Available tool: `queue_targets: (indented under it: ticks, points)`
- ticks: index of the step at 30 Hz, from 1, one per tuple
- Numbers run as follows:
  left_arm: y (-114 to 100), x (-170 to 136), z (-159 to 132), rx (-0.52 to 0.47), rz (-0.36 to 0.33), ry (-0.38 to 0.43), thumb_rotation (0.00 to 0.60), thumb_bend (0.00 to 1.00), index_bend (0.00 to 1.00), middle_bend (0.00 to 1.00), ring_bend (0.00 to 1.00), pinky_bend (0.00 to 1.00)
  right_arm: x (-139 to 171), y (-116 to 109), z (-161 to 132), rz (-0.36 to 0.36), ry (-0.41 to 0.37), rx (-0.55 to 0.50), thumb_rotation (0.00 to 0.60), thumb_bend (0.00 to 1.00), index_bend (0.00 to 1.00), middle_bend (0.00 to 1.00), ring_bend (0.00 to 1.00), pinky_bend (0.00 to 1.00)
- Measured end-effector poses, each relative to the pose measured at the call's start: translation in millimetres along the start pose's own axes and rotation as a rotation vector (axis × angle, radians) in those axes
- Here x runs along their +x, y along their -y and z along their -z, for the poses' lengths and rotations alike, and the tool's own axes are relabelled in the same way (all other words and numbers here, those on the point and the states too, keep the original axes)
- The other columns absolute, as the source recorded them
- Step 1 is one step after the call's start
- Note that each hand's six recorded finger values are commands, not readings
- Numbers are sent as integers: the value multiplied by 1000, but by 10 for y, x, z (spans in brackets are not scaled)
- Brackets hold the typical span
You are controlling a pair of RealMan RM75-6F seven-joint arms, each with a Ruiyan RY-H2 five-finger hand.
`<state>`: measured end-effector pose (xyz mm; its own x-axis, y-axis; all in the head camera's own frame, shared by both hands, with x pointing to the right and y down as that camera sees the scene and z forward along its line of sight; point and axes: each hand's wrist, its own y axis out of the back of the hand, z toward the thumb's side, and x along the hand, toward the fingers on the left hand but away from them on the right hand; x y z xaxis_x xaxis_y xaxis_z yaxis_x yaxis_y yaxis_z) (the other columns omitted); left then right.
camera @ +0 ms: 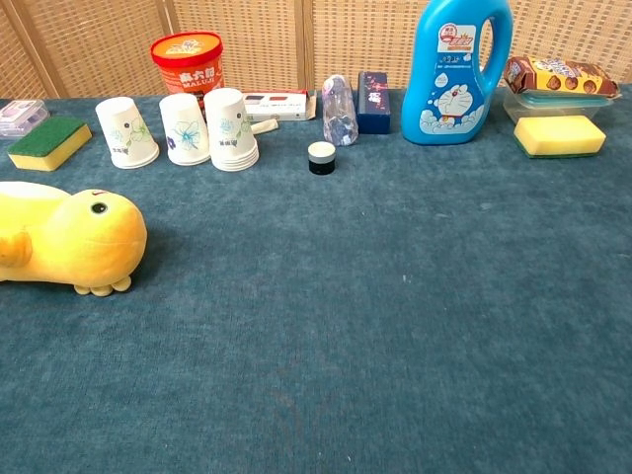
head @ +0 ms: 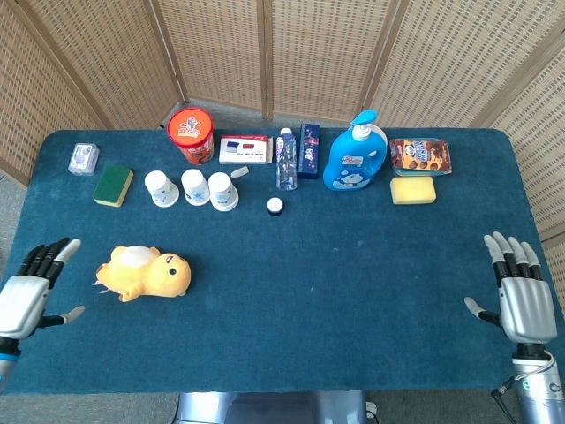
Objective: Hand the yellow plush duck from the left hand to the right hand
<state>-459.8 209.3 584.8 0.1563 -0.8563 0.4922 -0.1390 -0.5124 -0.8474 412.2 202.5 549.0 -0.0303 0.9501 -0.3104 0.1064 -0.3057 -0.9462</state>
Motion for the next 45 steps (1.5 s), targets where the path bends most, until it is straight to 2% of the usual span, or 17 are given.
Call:
queue_targets:
  ticks: [12,19,25,27,30,32,34,37,39,45]
  points:
    - [349,420,-36,50,136,-37,600,0,0,0,0,0,-37,-2,31,-22,23,-45,600,0,0,0,0,0]
    - [453,549,61,84,169,-67,600,0,0,0,0,0,-41,-25,57,-20,33,-54,600,0,0,0,0,0]
    - [530,701,3,146,184,-35,600,0,0,0,0,14,-30,-7,18,-26,20,-48,600,0,0,0,0,0]
    - [566,769,-67,149,190,-14,600,0,4,0,0,94,-26,-2,4,-27,15,-48,600,0,0,0,0,0]
    - [591,842,-140,161,186,9,600,0,123,56,42,320,-24,-5,-4,-27,13,-51,600,0,0,0,0,0]
    - [601,870,-160,174,180,14,600,0,220,166,141,433,-22,-8,-8,-27,11,-57,600,0,0,0,0,0]
    - [614,896,-177,198,168,15,600,0,345,326,293,547,-22,-9,-11,-28,9,-61,600,0,0,0,0,0]
    - [663,930,-226,229,150,17,600,0,497,491,440,647,-18,0,-21,-36,5,-70,600,0,0,0,0,0]
    - [695,941,-241,242,141,11,600,0,558,556,496,690,-15,7,-29,-44,1,-82,600,0,0,0,0,0]
    - [682,940,-261,208,114,9,600,15,638,634,568,765,-2,16,-50,-64,-12,-101,600,0,0,0,0,0]
